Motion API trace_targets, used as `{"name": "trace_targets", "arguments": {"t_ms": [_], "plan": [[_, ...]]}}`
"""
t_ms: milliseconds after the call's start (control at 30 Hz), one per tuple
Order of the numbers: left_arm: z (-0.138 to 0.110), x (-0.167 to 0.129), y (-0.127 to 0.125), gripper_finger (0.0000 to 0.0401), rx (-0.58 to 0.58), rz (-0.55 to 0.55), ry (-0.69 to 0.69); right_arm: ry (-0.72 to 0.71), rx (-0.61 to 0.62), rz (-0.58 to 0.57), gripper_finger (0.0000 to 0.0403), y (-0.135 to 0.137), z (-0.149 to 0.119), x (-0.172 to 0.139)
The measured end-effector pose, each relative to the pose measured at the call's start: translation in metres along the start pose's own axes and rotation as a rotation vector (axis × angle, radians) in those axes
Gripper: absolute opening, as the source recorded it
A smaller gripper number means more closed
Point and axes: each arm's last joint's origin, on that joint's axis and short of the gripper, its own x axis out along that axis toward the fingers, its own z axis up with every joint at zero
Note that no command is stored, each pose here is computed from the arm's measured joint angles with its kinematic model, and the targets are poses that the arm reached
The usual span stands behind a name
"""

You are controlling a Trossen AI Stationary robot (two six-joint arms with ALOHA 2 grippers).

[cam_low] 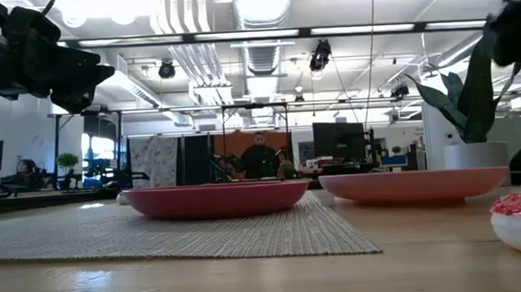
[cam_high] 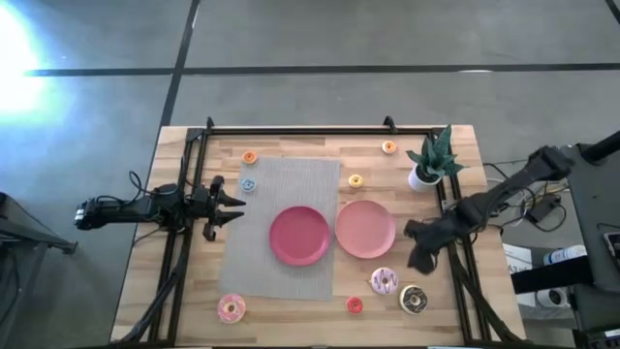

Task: Pick & Place donuts
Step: Put the large black donut on the pink plate

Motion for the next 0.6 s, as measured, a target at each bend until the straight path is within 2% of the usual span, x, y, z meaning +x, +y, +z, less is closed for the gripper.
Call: {"name": "trace_targets", "arguments": {"t_ms": [233,433,600], "plan": [[0.0,0.0,0.0,0.0117,0.0,0.0,0.0,0.158,-0.213,-0.156,0.024,0.03,-0.021,0.035],[0.0,0.0,0.0,0.0117,0.0,0.001,0.0,0.231,-0.411,-0.231,0.0248,0.049,-0.037,0.06],[0.0,0.0,0.0,0.0117,0.0,0.0,0.0,0.215,-0.441,-0.272,0.0242,0.054,-0.039,0.071]]}}
